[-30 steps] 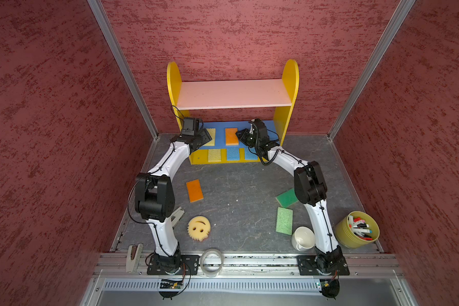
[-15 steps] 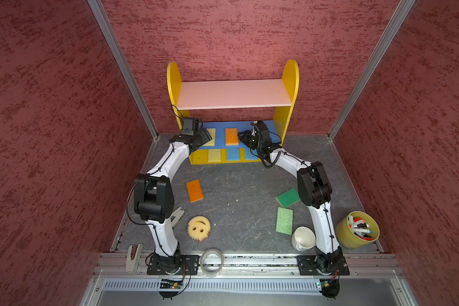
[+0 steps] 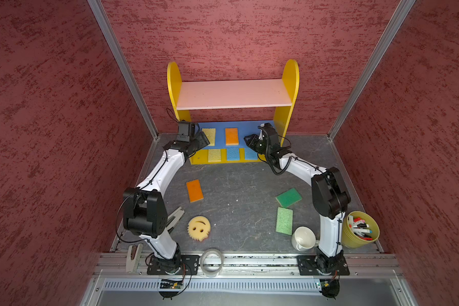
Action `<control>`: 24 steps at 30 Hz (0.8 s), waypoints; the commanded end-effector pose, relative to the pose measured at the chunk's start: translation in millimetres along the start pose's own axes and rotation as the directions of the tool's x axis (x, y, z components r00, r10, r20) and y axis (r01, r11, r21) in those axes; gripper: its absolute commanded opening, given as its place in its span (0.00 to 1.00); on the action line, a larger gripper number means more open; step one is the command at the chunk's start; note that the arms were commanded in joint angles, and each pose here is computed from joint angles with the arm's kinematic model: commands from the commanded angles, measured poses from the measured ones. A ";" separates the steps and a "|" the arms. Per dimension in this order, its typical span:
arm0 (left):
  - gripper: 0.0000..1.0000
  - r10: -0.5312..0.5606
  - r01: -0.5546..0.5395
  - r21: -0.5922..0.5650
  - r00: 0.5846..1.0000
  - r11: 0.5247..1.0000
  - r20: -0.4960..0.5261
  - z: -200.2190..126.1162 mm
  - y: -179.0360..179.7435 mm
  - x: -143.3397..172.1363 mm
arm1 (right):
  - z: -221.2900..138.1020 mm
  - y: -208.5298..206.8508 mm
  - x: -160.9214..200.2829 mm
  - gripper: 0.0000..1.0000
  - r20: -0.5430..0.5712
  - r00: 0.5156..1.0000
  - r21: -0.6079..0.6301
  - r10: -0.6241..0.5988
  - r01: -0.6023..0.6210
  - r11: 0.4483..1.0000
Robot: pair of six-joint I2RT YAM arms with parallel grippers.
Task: Arrange cleaning sponges on a shelf
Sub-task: Pick up the cleaning sponge from the bottom-center of the table.
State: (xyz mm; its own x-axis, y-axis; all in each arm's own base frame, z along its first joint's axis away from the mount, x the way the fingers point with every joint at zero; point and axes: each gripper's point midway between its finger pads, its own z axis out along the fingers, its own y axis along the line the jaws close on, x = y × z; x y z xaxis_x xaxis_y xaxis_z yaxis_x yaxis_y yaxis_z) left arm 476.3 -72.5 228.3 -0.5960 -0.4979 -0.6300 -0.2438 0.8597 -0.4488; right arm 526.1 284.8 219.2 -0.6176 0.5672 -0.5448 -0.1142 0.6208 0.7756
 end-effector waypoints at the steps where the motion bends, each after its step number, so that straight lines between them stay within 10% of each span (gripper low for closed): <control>1: 0.78 0.025 -0.025 -0.002 1.000 1.000 -0.009 -17.1 2.0 12.5 | -30.8 16.4 -9.8 0.34 0.063 0.997 -0.032 -0.035 0.038 0.999; 11: 0.73 0.301 -0.272 0.149 0.925 0.951 -0.232 -56.5 -76.1 191.3 | -130.0 -18.1 10.6 0.40 -0.020 0.967 0.195 -0.252 0.251 0.948; 24: 0.75 0.470 -0.284 0.410 0.741 0.867 -0.480 -64.5 -163.2 380.8 | -239.8 -33.4 4.8 0.63 -0.016 0.960 0.282 -0.280 0.273 0.920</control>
State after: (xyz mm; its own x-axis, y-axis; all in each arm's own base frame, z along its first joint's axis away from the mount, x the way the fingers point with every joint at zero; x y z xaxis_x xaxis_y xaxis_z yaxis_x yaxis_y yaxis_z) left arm 245.0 -363.9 98.6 -0.9086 0.1068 -0.4039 0.2705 0.8872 -0.3739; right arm 355.2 158.6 261.0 -0.5898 0.3750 -0.7152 -0.0956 0.8470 0.5230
